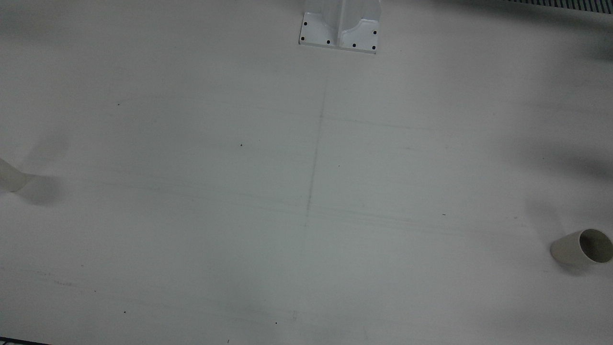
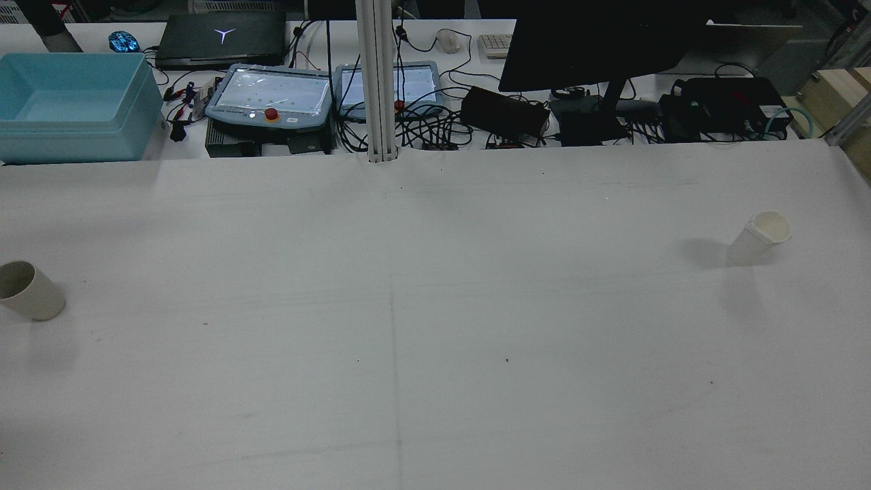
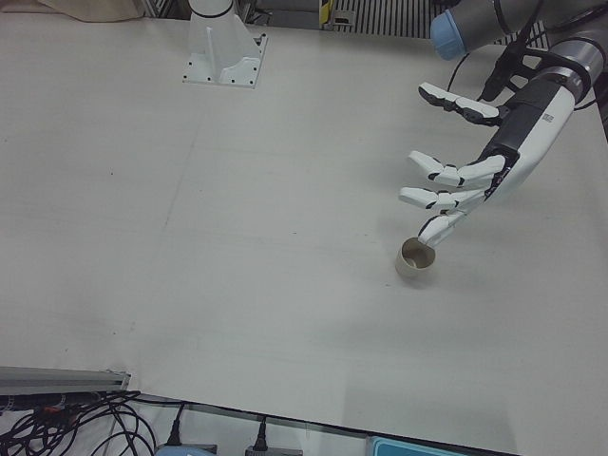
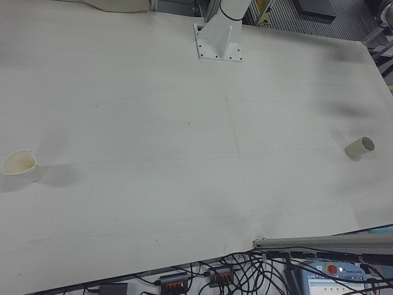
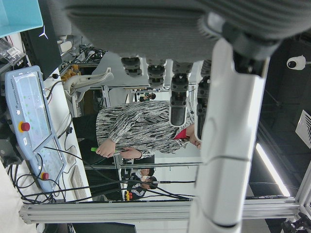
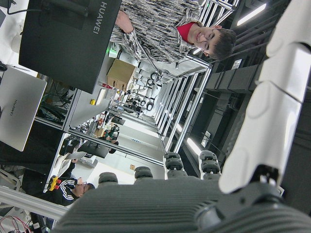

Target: Pour water

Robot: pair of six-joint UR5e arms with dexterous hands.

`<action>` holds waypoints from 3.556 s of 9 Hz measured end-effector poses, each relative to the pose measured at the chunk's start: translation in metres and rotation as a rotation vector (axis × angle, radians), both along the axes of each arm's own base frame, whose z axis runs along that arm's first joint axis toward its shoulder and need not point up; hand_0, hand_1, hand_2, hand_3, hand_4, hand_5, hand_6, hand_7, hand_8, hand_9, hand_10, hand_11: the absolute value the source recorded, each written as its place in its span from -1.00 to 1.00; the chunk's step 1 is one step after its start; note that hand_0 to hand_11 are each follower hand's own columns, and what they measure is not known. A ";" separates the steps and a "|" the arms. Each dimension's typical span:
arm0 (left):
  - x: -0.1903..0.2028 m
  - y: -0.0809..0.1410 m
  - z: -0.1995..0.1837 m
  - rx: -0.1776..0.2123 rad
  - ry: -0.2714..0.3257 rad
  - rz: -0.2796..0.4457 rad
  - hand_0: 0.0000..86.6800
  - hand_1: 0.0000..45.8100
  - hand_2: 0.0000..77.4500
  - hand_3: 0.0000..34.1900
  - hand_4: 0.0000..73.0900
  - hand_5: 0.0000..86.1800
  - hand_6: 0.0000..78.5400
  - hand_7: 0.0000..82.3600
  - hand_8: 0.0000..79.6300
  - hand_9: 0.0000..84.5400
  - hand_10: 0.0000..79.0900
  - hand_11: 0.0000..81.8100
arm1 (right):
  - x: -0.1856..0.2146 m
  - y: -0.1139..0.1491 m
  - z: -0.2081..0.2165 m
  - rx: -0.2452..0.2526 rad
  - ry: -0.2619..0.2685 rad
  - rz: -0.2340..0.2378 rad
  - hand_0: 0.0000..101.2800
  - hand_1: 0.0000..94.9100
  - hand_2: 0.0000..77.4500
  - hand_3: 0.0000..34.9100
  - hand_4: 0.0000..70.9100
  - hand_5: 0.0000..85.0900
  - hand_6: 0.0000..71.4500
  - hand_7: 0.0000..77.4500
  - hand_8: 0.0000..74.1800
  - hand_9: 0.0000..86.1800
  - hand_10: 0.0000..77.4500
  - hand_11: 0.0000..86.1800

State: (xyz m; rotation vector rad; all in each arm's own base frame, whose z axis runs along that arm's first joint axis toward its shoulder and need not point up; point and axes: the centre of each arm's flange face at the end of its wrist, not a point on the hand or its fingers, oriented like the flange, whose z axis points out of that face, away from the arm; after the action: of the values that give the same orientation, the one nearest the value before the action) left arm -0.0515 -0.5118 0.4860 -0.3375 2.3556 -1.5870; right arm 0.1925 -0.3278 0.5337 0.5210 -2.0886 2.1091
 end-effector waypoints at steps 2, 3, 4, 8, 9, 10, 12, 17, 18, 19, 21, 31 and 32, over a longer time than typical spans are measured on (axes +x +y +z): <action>-0.001 0.001 0.000 0.002 0.000 -0.002 0.82 -0.50 -0.99 -1.00 0.01 -0.33 -0.36 -0.32 -0.71 -0.81 -0.89 -0.81 | 0.000 -0.001 0.000 0.000 0.000 -0.001 0.00 -0.67 -0.97 -0.31 -1.00 -0.85 -0.62 -0.90 -0.85 -0.92 -0.99 -0.99; -0.002 0.005 0.002 0.000 0.000 -0.003 0.82 -0.50 -0.97 -1.00 0.01 -0.33 -0.36 -0.32 -0.71 -0.81 -0.89 -0.81 | 0.000 -0.001 0.000 0.000 -0.001 0.000 0.00 -0.67 -0.97 -0.31 -1.00 -0.85 -0.62 -0.90 -0.85 -0.92 -0.99 -0.99; -0.004 0.014 0.008 -0.005 0.000 -0.005 0.77 -0.50 -0.99 -1.00 0.01 -0.41 -0.36 -0.36 -0.70 -0.81 -0.89 -0.81 | 0.002 -0.001 0.000 0.003 -0.002 0.007 0.00 -0.67 -0.97 -0.31 -1.00 -0.85 -0.62 -0.90 -0.85 -0.92 -0.99 -0.99; 0.000 0.037 0.080 -0.016 -0.010 -0.011 0.50 -0.62 -0.99 -1.00 0.00 -0.87 -0.44 -0.40 -0.70 -0.82 -0.89 -0.80 | 0.004 -0.041 -0.013 0.055 0.008 0.001 0.00 -0.68 -0.89 -0.31 -0.95 -0.85 -0.48 -0.72 -0.72 -0.75 -0.99 -0.97; 0.005 0.034 0.110 -0.025 -0.028 -0.025 0.86 -0.31 -0.99 -1.00 -0.03 -0.82 -0.42 -0.40 -0.70 -0.79 -0.79 -0.68 | -0.004 -0.072 -0.014 0.068 0.007 -0.027 0.00 -0.62 -0.72 -0.30 -0.75 -0.80 -0.33 -0.45 -0.60 -0.62 -0.99 -0.97; 0.006 0.031 0.130 -0.008 -0.074 -0.074 0.85 -0.29 -0.97 -1.00 -0.03 -0.99 -0.47 -0.50 -0.70 -0.79 -0.79 -0.65 | -0.017 -0.110 -0.013 0.084 0.007 -0.064 0.00 -0.62 -0.72 -0.30 -0.75 -0.80 -0.33 -0.45 -0.60 -0.62 -0.99 -0.97; 0.008 0.027 0.156 0.017 -0.129 -0.141 0.85 -0.33 -0.97 -1.00 0.00 -0.99 -0.51 -0.55 -0.70 -0.79 -0.79 -0.65 | -0.055 -0.170 -0.001 0.133 -0.003 -0.096 0.06 -0.54 -0.66 -0.31 -0.91 -0.76 -0.28 -0.45 -0.50 -0.51 -0.99 -0.99; 0.008 0.047 0.305 0.031 -0.237 -0.194 0.47 -0.48 -0.97 -1.00 -0.13 -1.00 -0.56 -0.72 -0.78 -0.95 -0.83 -0.72 | -0.223 -0.214 -0.001 0.165 -0.062 -0.152 0.13 -0.44 -0.35 -0.32 -0.58 -0.69 0.05 0.06 -0.28 -0.18 -0.99 -0.99; 0.009 0.051 0.316 0.041 -0.264 -0.195 0.46 -0.48 -0.97 -1.00 -0.13 -1.00 -0.58 -0.74 -0.78 -0.96 -0.83 -0.72 | -0.249 -0.215 -0.006 0.169 -0.074 -0.153 0.15 -0.49 -0.30 -0.32 -0.32 -0.69 0.25 0.32 -0.15 -0.04 -0.99 -0.99; 0.012 0.055 0.323 0.047 -0.283 -0.188 0.37 -0.60 -0.99 -1.00 -0.15 -1.00 -0.63 -0.80 -0.81 -0.96 -0.86 -0.75 | -0.265 -0.213 -0.010 0.169 -0.081 -0.151 0.15 -0.49 -0.30 -0.32 -0.32 -0.69 0.25 0.32 -0.15 -0.04 -0.99 -0.99; 0.031 0.054 0.327 0.066 -0.330 -0.169 0.37 -0.50 -0.97 -1.00 -0.19 -1.00 -0.65 -0.80 -0.84 -0.97 -0.86 -0.79 | -0.278 -0.211 -0.013 0.162 -0.084 -0.151 0.15 -0.52 -0.11 -0.32 0.26 -0.54 0.98 0.83 0.53 0.57 -0.87 -0.99; 0.147 0.040 0.357 0.028 -0.352 -0.142 0.47 -0.48 -0.97 -1.00 -0.27 -1.00 -0.68 -0.81 -0.84 -0.97 -0.83 -0.72 | -0.291 -0.202 -0.019 0.171 -0.087 -0.177 0.13 -0.55 -0.24 -0.32 0.00 -0.56 0.82 0.82 0.49 0.63 -0.86 -0.80; 0.156 0.043 0.359 0.024 -0.347 -0.140 0.47 -0.48 -0.97 -1.00 -0.27 -1.00 -0.68 -0.81 -0.84 -0.97 -0.83 -0.72 | -0.292 -0.202 -0.020 0.172 -0.088 -0.179 0.13 -0.55 -0.24 -0.32 0.00 -0.56 0.82 0.82 0.41 0.63 -0.90 -0.82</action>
State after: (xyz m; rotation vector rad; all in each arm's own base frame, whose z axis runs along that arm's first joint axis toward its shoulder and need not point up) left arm 0.1047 -0.4690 0.8447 0.1049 2.1646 -1.5310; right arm -0.0990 -0.5293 0.5140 0.2513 -2.2831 1.8988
